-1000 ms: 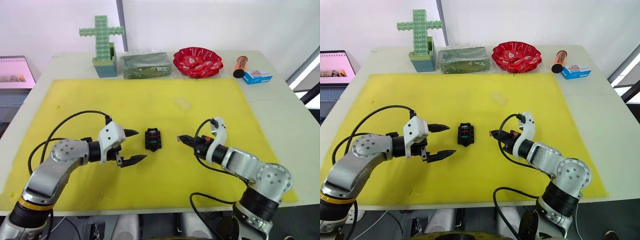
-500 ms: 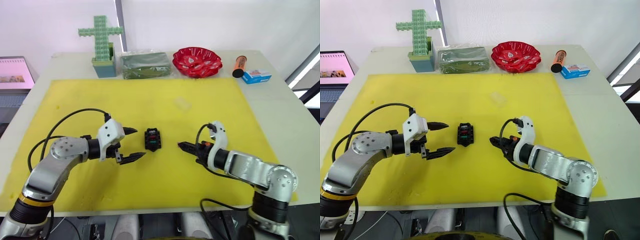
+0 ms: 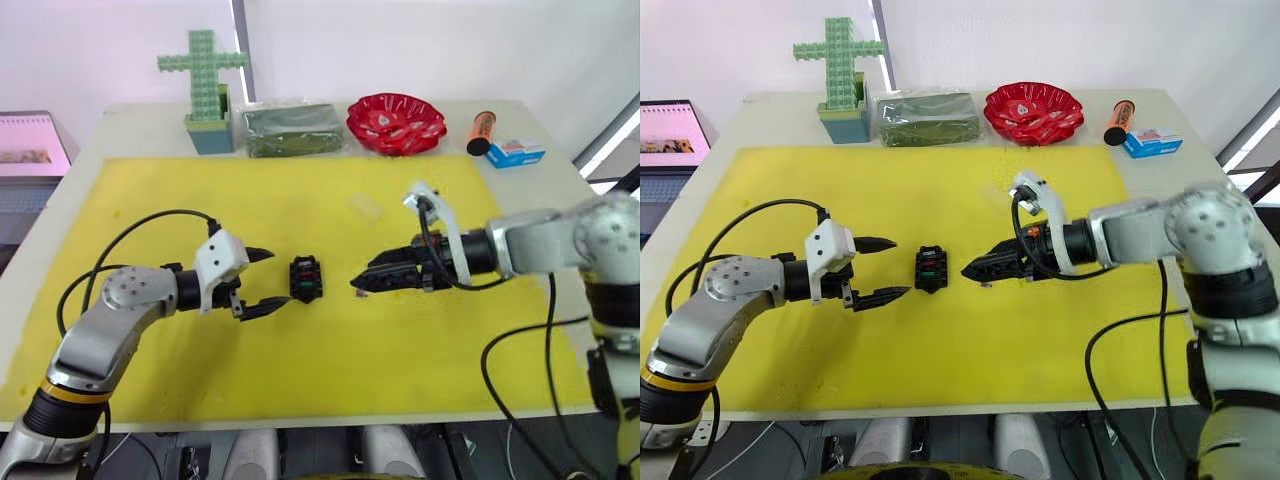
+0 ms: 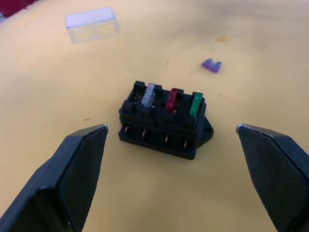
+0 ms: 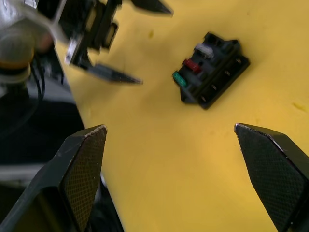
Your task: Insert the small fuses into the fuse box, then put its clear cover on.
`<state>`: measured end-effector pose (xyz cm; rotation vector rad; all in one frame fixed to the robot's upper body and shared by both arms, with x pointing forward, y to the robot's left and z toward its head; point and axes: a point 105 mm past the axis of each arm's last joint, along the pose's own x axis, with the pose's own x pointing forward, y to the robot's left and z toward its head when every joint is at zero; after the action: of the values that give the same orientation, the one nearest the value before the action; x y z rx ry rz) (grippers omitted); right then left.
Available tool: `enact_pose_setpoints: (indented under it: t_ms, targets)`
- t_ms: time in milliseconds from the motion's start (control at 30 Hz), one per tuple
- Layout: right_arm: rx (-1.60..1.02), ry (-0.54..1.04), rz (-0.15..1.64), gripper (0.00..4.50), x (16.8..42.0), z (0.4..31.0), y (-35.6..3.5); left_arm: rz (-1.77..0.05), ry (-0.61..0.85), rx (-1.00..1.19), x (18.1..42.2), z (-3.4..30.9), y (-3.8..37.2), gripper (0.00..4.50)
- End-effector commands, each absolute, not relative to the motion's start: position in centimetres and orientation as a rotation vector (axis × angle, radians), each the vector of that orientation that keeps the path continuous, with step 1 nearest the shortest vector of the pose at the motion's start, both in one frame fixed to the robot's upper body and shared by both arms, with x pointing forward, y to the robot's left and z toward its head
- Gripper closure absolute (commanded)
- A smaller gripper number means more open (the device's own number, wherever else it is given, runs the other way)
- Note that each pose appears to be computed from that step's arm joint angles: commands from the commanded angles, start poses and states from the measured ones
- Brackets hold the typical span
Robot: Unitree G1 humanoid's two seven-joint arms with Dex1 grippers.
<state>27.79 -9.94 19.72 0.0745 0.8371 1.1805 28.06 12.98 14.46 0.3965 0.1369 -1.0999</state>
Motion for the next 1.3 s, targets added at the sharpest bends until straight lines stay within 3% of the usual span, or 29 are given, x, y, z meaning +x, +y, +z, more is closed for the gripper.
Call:
enact_pose_setpoints:
  t_ms: [33, 533, 633, 700, 1133, 1233, 1300]
  targets:
    - [-0.017, 0.867, 1.236, 0.02, 29.5, 19.0, -10.6, -1.102, 0.090, 0.428, 28.2, 15.5, 12.9, 0.00]
    - [-0.272, 1.046, 1.409, 0.02, 33.4, 15.7, -11.0, -1.098, 0.085, 0.436, 28.2, 15.6, 12.9, 0.00]
    - [-0.276, 1.051, 1.419, 0.63, 33.7, 15.4, -10.7, -1.095, 0.088, 0.436, 28.1, 15.5, 13.0, 0.00]
    - [-0.278, 1.063, 1.422, 1.31, 33.7, 15.1, -10.4, -1.093, 0.091, 0.437, 28.0, 15.4, 13.0, 0.00]
    - [-0.263, 1.126, 1.424, 1.31, 33.5, 13.7, -9.8, -1.083, 0.088, 0.434, 28.0, 15.4, 13.0, 0.00]
    - [-0.242, 1.141, 1.420, 1.84, 33.4, 13.6, -9.5, -1.081, 0.088, 0.433, 28.0, 15.4, 13.0, 0.00]
    - [-0.225, 1.145, 1.415, 1.84, 33.5, 13.7, -9.3, -1.079, 0.088, 0.433, 27.9, 15.4, 13.0, 0.00]
